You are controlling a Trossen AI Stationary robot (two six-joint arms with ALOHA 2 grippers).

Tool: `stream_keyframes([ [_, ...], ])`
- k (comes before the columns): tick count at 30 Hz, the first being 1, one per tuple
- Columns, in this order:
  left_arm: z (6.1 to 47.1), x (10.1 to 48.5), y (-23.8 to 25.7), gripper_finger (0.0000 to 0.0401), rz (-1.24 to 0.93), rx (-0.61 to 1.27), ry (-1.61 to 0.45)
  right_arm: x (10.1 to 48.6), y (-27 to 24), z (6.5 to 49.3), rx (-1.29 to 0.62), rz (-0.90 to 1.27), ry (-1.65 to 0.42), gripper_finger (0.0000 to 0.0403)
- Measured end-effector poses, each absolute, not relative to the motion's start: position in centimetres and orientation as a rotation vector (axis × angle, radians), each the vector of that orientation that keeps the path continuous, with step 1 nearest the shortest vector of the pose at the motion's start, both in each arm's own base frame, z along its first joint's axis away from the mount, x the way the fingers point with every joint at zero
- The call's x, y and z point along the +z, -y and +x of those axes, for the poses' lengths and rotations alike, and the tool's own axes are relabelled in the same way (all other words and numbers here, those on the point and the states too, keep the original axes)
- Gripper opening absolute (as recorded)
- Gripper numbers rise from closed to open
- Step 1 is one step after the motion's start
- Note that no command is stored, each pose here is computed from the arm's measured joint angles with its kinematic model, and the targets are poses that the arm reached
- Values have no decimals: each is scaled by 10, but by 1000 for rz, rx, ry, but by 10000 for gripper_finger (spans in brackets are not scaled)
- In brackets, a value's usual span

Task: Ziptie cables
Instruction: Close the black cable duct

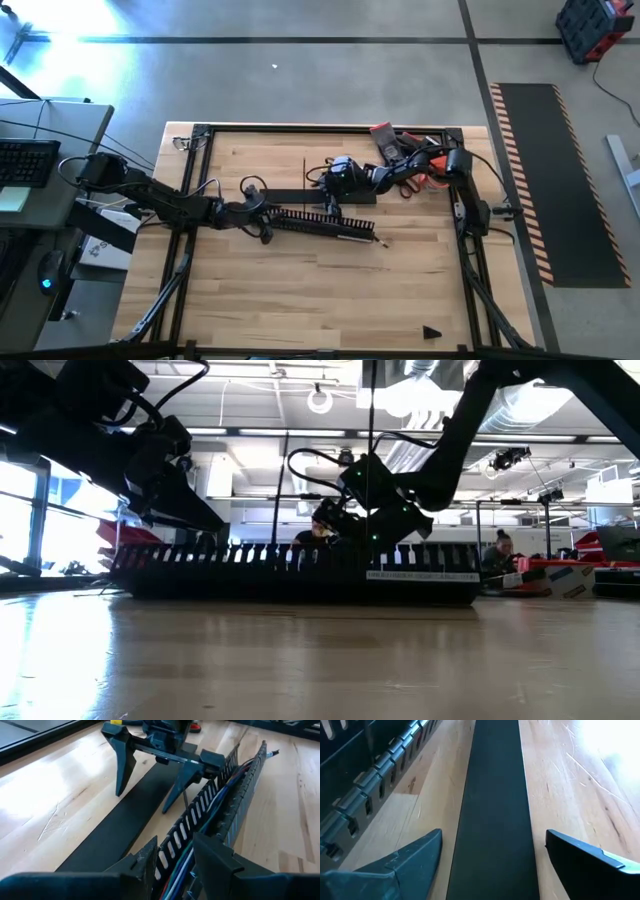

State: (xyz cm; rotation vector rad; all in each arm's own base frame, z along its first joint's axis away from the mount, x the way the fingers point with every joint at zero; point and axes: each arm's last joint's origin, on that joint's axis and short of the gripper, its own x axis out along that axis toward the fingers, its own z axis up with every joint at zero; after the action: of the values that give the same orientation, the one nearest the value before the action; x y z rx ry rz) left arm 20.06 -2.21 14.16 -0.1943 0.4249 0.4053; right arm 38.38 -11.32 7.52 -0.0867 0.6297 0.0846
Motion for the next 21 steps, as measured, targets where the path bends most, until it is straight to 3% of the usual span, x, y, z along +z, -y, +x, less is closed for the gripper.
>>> stream_keyframes([
  [5, 201, 143, 25, 102, -180, 319, -436, 78, 108, 384, 86, -84, -648, 339],
  [11, 208, 164, 40, 101, -130, 140, -245, 90, 97, 383, 142, -183, -656, 339],
  [21, 194, 134, 21, 101, -198, 473, -496, 127, 94, 382, 211, -223, -550, 339],
])
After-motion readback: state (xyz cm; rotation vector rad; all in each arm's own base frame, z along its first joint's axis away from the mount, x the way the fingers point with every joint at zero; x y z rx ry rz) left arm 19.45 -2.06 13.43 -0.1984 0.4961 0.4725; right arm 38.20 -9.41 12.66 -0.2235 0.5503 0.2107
